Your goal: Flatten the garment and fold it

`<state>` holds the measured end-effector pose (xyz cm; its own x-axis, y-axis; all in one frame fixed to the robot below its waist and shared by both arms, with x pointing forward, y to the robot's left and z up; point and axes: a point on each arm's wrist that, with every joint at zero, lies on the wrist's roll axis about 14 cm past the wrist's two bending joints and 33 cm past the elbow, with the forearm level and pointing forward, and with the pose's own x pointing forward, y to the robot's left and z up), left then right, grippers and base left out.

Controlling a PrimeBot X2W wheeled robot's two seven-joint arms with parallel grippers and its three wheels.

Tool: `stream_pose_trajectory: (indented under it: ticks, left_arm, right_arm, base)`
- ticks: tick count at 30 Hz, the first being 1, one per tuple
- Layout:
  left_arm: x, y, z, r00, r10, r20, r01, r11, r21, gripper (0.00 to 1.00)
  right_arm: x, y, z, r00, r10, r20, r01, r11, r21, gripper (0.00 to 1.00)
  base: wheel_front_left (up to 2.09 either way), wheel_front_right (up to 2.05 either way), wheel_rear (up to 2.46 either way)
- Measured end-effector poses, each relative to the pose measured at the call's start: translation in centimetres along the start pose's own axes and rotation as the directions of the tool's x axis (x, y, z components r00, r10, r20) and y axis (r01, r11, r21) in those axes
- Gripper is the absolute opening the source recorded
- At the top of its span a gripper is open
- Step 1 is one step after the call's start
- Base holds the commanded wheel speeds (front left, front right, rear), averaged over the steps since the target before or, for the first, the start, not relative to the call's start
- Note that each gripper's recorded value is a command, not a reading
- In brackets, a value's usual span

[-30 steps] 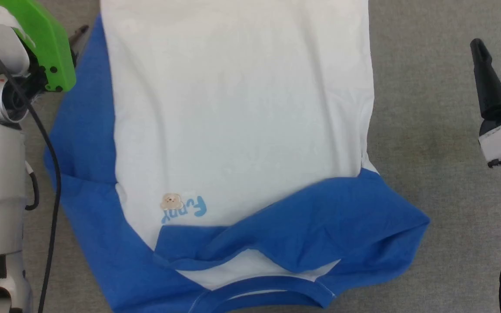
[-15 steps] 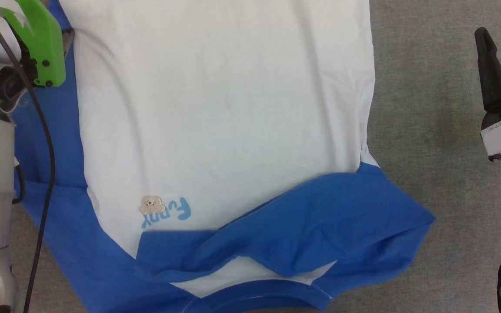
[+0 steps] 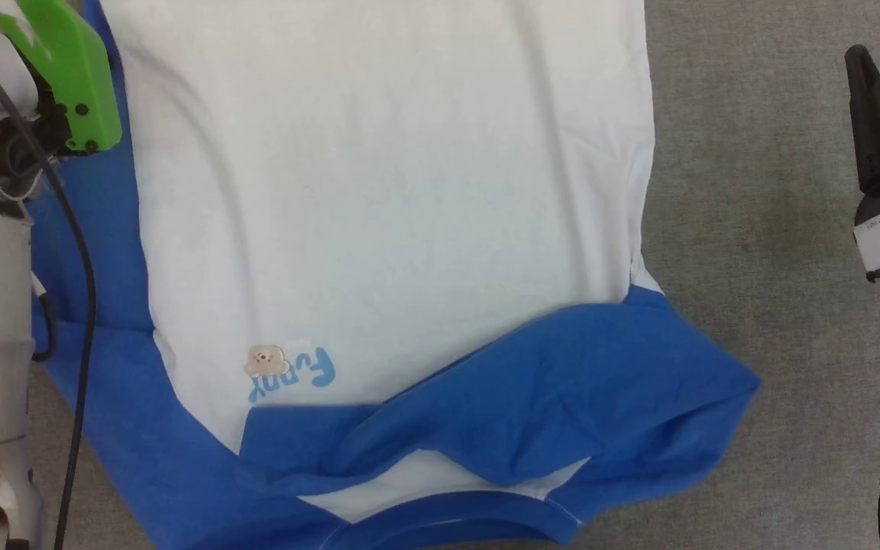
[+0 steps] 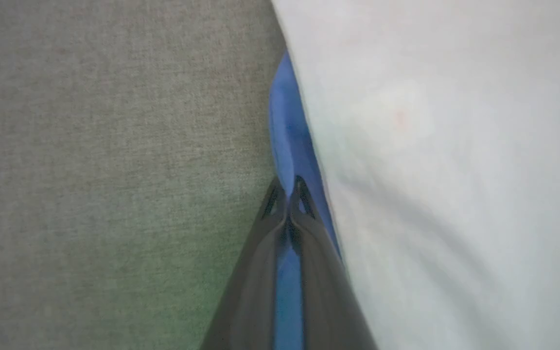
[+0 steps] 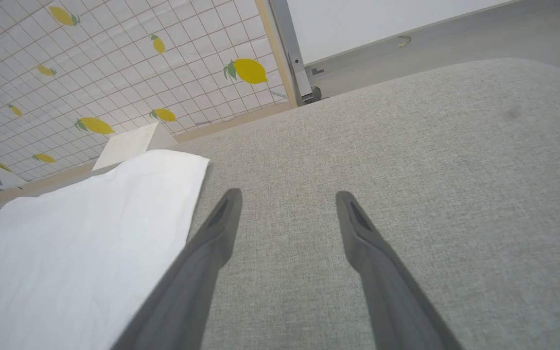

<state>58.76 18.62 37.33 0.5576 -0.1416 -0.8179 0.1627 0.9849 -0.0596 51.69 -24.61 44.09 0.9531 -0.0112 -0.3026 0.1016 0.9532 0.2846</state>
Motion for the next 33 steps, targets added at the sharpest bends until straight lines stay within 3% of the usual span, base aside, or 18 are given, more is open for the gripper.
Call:
stream_pose_trajectory:
  ticks: [5,8,13,20,22,26,33]
  left_arm:
    - [-0.9,-0.2,0.7,0.996,-0.032,0.087,0.041,0.992,-0.116,0.0]
    - [-2.3,0.3,1.5,0.982,-0.035,0.185,0.079,0.968,-0.24,0.0]
    - [-6.0,3.0,2.4,0.947,0.029,0.32,0.094,0.927,-0.363,0.0]
    - [-12.9,6.9,2.8,0.871,0.15,0.467,0.08,0.896,-0.438,0.0]
    - [-16.2,7.3,3.6,0.82,0.161,0.549,0.102,0.903,-0.417,0.0]
    - [-19.6,5.2,4.8,0.767,0.107,0.633,0.141,0.934,-0.329,0.0]
    - [-22.7,-3.3,5.6,0.704,-0.071,0.707,0.246,0.958,-0.149,0.0]
  right_arm:
    - [-0.4,0.2,0.6,1.0,0.001,0.012,-0.001,1.0,-0.002,1.0]
    - [-0.8,0.4,1.2,1.0,0.005,0.021,-0.005,1.0,0.002,1.0]
    - [-2.2,0.9,1.8,0.999,0.012,0.03,-0.013,1.0,0.009,1.0]
    - [-4.3,2.2,2.6,0.998,0.036,0.043,-0.038,0.999,0.032,1.0]
    - [-5.3,3.1,2.9,0.997,0.057,0.053,-0.06,0.997,0.047,1.0]
    - [-6.4,4.2,3.7,0.994,0.082,0.075,-0.087,0.995,0.055,1.0]
    - [-8.3,6.0,5.7,0.983,0.126,0.132,-0.134,0.989,0.056,1.0]
  base:
    - [0.0,0.0,0.0]
    - [0.0,0.0,0.0]
    - [0.0,0.0,0.0]
    - [0.0,0.0,0.0]
    - [0.0,0.0,0.0]
    - [0.0,0.0,0.0]
    - [0.0,0.0,0.0]
